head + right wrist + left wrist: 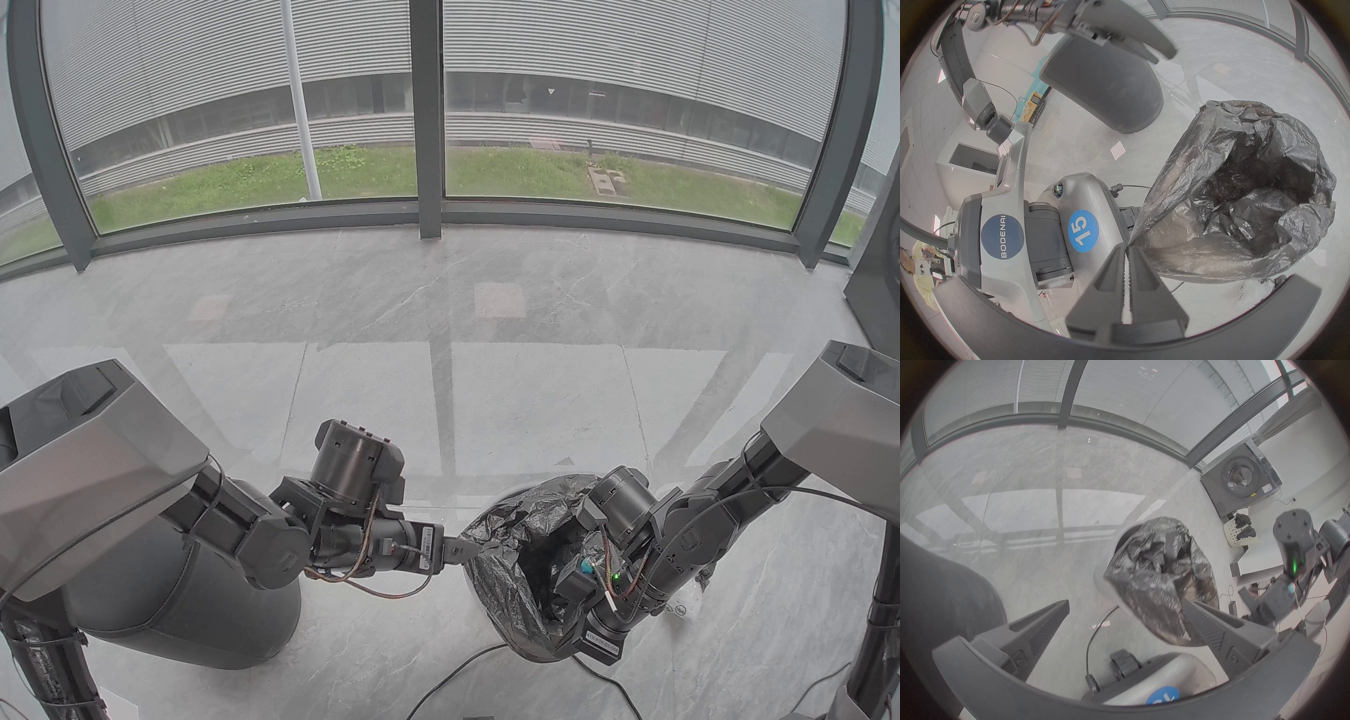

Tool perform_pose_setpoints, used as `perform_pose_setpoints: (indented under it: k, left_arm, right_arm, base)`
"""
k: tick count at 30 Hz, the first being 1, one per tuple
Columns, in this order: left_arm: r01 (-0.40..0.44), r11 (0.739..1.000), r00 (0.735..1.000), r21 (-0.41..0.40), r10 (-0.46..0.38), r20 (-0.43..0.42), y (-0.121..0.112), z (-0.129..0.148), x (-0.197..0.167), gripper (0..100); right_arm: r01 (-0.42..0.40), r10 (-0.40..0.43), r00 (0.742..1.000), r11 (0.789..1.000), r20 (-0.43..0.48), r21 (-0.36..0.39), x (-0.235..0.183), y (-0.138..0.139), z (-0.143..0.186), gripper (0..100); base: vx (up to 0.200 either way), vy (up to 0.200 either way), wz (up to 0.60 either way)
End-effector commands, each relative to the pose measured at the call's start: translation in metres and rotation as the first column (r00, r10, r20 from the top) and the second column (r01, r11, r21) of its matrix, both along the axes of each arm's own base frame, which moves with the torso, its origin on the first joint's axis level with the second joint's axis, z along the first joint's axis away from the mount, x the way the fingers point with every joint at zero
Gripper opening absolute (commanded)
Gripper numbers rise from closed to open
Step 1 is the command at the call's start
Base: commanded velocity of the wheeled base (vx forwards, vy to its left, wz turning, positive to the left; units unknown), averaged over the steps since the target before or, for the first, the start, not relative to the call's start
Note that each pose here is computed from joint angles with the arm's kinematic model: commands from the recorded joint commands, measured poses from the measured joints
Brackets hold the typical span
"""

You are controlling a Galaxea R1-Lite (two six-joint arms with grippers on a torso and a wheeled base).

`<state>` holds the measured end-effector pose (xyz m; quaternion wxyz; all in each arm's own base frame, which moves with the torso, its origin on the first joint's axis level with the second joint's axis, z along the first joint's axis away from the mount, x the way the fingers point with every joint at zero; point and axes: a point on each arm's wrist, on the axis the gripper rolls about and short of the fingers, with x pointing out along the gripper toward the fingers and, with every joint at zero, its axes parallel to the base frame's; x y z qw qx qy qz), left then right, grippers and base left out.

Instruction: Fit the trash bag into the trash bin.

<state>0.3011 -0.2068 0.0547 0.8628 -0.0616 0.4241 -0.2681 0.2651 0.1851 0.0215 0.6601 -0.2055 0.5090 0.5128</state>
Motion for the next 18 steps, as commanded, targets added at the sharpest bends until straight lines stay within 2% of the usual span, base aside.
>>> perform_pose_setpoints:
  k: [1,2,11,13,18]
  left_arm:
    - [0.011,1.000,1.000,-0.006,-0.011,0.021,-0.016,-0.004,0.010,100]
    - [0.018,1.000,1.000,-0.005,-0.018,0.020,-0.019,-0.005,0.009,100]
    - [0.081,0.997,0.996,-0.008,-0.080,0.025,-0.050,-0.017,0.008,100]
    - [0.100,0.995,0.993,-0.020,-0.099,0.058,-0.072,-0.020,0.016,100]
    - [0.097,0.995,0.989,-0.039,-0.091,0.119,-0.098,-0.022,0.031,100]
  right_arm:
    - [-0.007,0.007,1.000,1.000,-0.012,-0.014,0.000,-0.003,-0.006,0]
    - [-0.014,0.014,1.000,1.000,-0.014,-0.017,-0.001,-0.003,-0.007,100]
    - [-0.083,0.083,0.996,0.997,-0.010,-0.001,-0.008,-0.008,-0.014,100]
    - [-0.096,0.097,0.995,0.995,0.000,0.023,-0.010,-0.008,-0.016,100]
    - [-0.091,0.089,0.995,0.995,0.047,0.051,-0.010,-0.010,-0.008,100]
  base:
    - [0.000,0.000,0.00]
    - [0.000,0.000,0.00]
    - [0.000,0.000,0.00]
    - [0.000,0.000,0.00]
    - [0.000,0.000,0.00]
